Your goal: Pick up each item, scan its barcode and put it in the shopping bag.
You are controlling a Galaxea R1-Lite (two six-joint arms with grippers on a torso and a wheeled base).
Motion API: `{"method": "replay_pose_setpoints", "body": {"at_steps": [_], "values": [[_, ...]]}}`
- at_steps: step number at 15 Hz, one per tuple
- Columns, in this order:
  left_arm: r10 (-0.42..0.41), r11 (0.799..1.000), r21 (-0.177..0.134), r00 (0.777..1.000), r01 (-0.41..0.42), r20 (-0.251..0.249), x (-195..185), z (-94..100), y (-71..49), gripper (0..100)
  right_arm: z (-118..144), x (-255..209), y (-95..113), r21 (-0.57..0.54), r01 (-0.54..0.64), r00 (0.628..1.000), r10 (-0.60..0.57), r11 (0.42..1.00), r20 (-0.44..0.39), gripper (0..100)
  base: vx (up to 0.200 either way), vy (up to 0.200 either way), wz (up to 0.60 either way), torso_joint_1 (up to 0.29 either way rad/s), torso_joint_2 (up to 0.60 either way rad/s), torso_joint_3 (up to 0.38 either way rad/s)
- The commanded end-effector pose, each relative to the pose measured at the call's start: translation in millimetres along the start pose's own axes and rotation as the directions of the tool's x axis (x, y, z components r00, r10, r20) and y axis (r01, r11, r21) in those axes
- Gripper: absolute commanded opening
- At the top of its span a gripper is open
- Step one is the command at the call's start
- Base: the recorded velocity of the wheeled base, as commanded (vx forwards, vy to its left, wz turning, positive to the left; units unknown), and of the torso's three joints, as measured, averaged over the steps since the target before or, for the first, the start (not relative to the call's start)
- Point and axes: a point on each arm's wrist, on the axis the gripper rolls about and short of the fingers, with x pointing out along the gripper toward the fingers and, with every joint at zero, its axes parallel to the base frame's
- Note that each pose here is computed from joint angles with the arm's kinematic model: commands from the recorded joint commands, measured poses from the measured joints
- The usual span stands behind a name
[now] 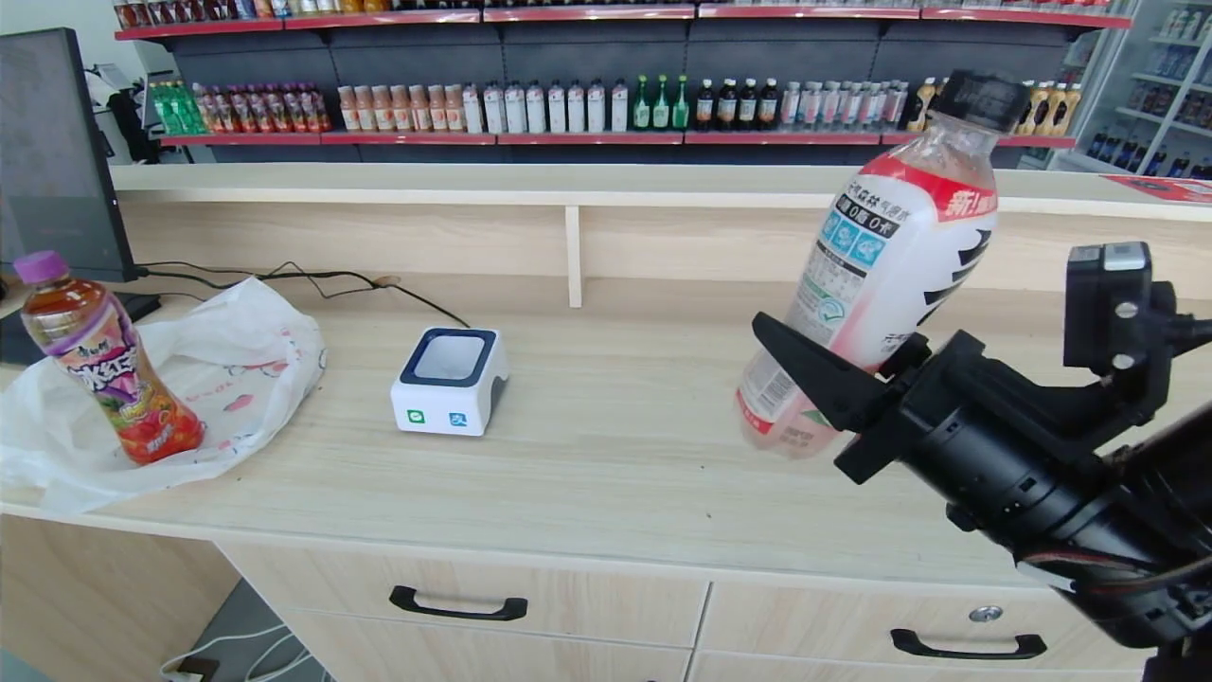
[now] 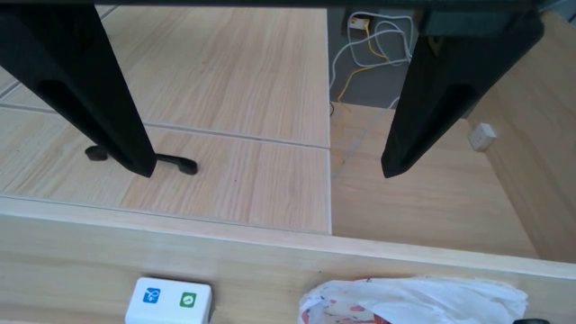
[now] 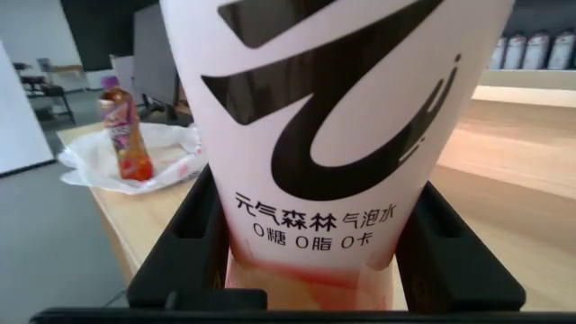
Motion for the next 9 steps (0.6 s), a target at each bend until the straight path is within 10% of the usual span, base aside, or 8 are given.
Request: {"method": "replay_pose_setpoints", "body": {"at_steps": [1, 9], "values": [[0.0, 1.0, 0.0, 1.0, 0.0, 0.0, 0, 0.0, 0.0, 100, -13, -4, -23, -0.065, 0.095, 0.994, -0.098, 0.993, -0.056, 0, 0.0, 0.0, 0.0, 0.0, 0.0, 0.0], [0.0, 1.0, -0.002, 1.0, 0.0, 0.0, 0, 0.0, 0.0, 100, -20, -19, -94, -0.181, 0.436, 0.89, -0.452, 0.882, -0.061, 0, 0.0, 0.025, 0.0, 0.0, 0.0, 0.0]]}}
